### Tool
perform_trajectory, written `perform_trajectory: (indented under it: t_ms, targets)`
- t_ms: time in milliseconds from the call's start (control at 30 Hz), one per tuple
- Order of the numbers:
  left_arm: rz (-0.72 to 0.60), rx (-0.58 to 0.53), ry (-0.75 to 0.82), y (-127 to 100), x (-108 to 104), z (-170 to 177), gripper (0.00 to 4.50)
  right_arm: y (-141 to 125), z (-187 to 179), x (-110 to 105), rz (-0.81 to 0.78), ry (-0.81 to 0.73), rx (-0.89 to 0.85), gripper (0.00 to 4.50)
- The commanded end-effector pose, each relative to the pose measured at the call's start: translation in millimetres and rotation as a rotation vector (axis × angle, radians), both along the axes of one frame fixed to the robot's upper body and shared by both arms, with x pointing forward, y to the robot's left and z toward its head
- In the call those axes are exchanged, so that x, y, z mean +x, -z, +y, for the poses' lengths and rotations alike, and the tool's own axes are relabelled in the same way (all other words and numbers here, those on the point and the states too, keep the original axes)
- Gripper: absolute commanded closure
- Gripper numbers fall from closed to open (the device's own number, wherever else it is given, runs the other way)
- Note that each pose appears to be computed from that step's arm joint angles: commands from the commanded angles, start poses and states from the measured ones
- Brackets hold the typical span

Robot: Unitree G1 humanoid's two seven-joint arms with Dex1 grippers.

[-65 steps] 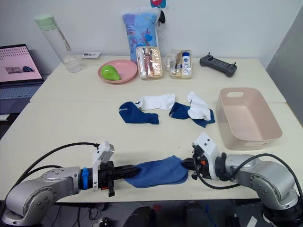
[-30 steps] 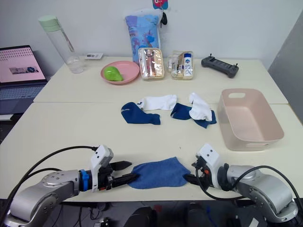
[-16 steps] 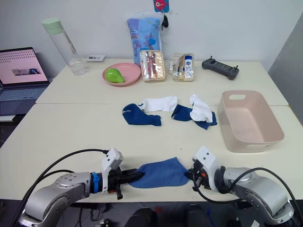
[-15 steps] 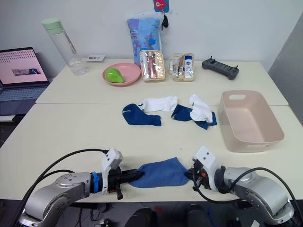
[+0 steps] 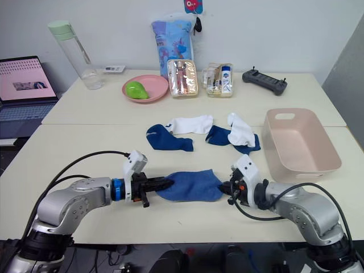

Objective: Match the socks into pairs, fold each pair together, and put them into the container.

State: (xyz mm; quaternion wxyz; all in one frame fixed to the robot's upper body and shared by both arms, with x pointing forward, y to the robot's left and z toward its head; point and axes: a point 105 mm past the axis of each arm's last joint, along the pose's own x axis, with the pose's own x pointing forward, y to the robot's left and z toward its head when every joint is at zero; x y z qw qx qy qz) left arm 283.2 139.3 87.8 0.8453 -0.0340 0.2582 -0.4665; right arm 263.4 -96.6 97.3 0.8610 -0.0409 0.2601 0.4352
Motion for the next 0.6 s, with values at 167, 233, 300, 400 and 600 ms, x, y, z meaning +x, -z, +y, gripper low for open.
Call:
perform_trajectory:
  t_ms: [167, 233, 300, 400, 600]
  targets:
    - [-0.032, 0.04, 0.013, 3.3, 12.2, 2.9, 4.25, 1.8, -7.4, 13.2, -0.036, 0.07, -0.035, 3.72]
    - [-0.062, 0.064, 0.019, 2.7, 14.0, 6.4, 3.74, -2.4, -9.2, 13.1, -0.051, 0.069, -0.025, 3.03]
    - [-0.079, 0.061, 0.013, 0.0, 16.1, 8.4, 3.1, -6.1, -8.1, 10.0, -0.059, 0.04, -0.014, 2.29]
    - [-0.184, 0.087, -0.004, -19.2, 23.8, 21.4, 2.18, -21.1, -22.6, 19.1, -0.14, 0.114, 0.002, 1.23]
    - [-0.367, 0.072, 0.036, -64.0, 33.0, 25.9, 2.6, -54.0, -2.8, 13.3, -0.33, -0.013, 0.052, 0.5]
